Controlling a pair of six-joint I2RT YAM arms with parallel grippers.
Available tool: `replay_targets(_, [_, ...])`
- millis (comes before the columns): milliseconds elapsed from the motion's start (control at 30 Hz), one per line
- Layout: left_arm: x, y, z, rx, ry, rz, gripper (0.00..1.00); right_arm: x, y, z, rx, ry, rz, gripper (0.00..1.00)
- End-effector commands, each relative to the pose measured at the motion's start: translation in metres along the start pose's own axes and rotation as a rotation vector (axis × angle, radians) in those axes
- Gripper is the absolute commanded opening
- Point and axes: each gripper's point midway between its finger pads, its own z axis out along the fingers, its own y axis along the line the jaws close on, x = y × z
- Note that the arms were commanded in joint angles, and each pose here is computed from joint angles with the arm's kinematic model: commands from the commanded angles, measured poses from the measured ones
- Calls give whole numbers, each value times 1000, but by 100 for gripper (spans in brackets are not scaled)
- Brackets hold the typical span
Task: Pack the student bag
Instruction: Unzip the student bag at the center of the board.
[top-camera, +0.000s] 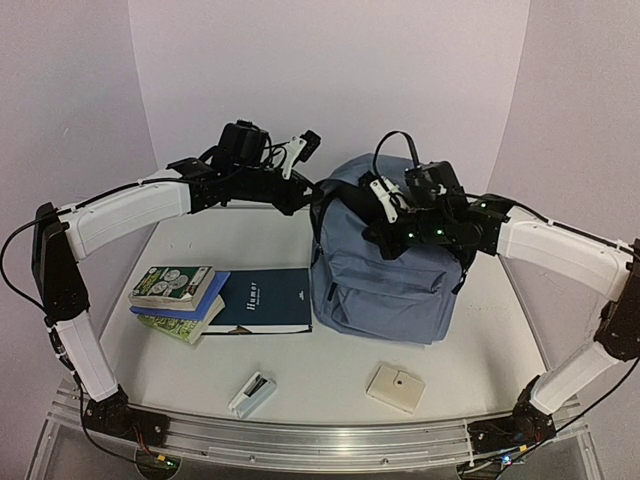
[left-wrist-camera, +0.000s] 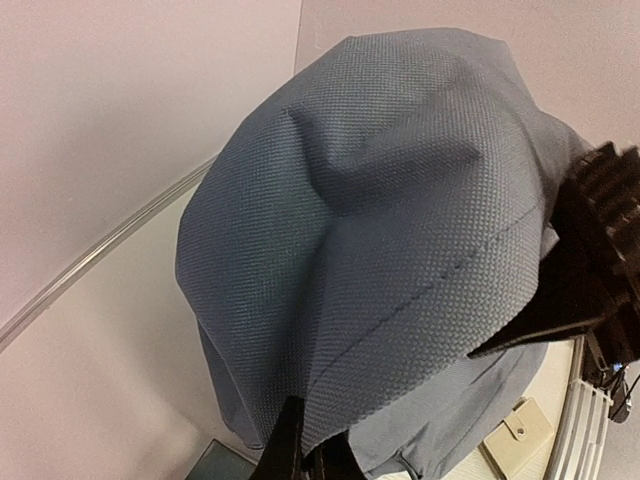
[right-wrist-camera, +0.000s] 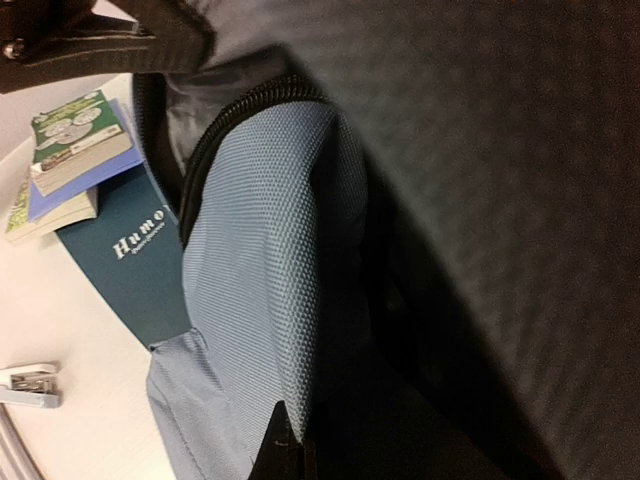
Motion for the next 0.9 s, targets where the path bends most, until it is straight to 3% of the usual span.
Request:
replay_targets(0, [-9,21,-6,-126,-10,-75,0,-9,38,-37,-4,-81,1,0])
replay_targets(167, [-8,26,-1,-144,-11,-128,0,22,53,-45,85,-72,37,0])
replay_targets(333, [-6,33,2,-175,-8,-152,0,53,74,-36,38,-44,115,2])
replay_targets(567, [-3,35,5,-178,-3,-155,0,78,120,-26,-82,8,162,20])
replay_targets(733, [0,34,4,-177,3,-147,0,76,152,-38,-175,29,153,37])
replay_targets(867, [3,35,4,-179,9,-143,0,68,170,-54,-243,44,154,44])
